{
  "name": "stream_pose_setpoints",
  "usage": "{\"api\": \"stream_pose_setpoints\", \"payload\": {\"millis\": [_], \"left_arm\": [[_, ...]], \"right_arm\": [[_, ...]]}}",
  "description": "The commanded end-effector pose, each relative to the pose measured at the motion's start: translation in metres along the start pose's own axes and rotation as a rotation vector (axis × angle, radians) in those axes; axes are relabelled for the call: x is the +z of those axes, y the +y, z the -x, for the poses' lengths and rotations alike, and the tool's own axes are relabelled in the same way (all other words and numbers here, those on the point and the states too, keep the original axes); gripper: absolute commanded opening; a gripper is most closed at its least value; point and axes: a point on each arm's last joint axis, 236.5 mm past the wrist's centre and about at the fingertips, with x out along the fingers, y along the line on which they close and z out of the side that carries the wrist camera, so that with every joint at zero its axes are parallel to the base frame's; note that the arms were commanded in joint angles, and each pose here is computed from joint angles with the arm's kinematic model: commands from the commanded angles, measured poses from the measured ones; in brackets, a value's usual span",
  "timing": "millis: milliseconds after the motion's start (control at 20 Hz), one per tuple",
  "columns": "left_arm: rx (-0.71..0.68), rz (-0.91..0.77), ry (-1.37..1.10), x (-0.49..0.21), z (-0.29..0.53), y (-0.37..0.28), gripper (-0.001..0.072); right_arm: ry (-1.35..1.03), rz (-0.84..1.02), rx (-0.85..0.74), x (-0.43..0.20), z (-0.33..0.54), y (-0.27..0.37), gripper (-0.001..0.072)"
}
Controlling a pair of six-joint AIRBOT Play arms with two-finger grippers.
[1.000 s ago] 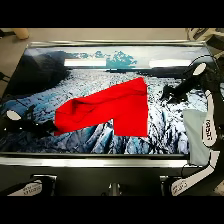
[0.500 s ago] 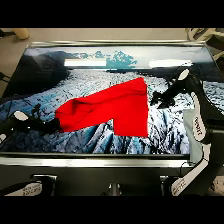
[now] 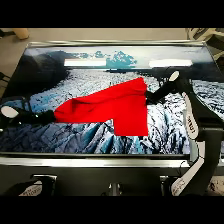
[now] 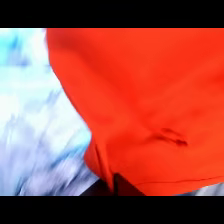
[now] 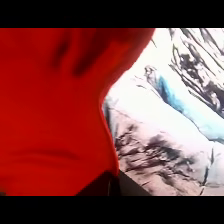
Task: Fold the shirts.
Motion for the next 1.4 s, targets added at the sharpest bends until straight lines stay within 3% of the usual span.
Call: {"api": "stream_pose_setpoints", "payload": {"millis": [0,100,250,350,450,650,850,1000,1150,1350], "left_arm": [[-0.057,-0.205,-0.334,0.075,0.114,-0.065,0.0024],[-0.112,-0.359,-0.679,0.110,0.254,-0.133,0.0024],[-0.100,-0.544,-1.223,0.077,0.479,-0.200,0.0024],[-0.138,-0.536,-1.404,0.031,0.556,-0.214,0.0024],[-0.184,-0.508,-1.423,0.005,0.569,-0.216,0.0025],[-0.123,-0.514,-1.301,0.005,0.540,-0.204,0.0025],[-0.075,-0.507,-1.155,0.026,0.497,-0.193,0.0025],[-0.005,-0.440,-0.797,0.051,0.389,-0.155,0.0025],[0.058,-0.369,-0.432,0.066,0.251,-0.100,0.0025],[0.104,-0.261,-0.190,0.081,0.102,-0.033,0.0025]], "right_arm": [[-0.235,0.173,0.009,0.027,0.109,0.049,0.0013],[-0.603,0.291,-0.032,0.034,0.256,0.101,0.0013],[-1.246,0.498,-0.202,-0.056,0.483,0.185,0.0014],[-1.481,0.561,-0.304,-0.143,0.555,0.219,0.0014],[-1.560,0.584,-0.300,-0.201,0.573,0.239,0.0014],[-1.563,0.546,-0.313,-0.239,0.574,0.238,0.0015],[-1.403,0.451,-0.372,-0.218,0.544,0.203,0.0015],[-1.040,0.324,-0.403,-0.170,0.468,0.144,0.0016],[-0.635,0.159,-0.323,-0.112,0.356,0.081,0.0014],[-0.259,0.004,-0.266,-0.052,0.194,-0.003,0.0014]]}}
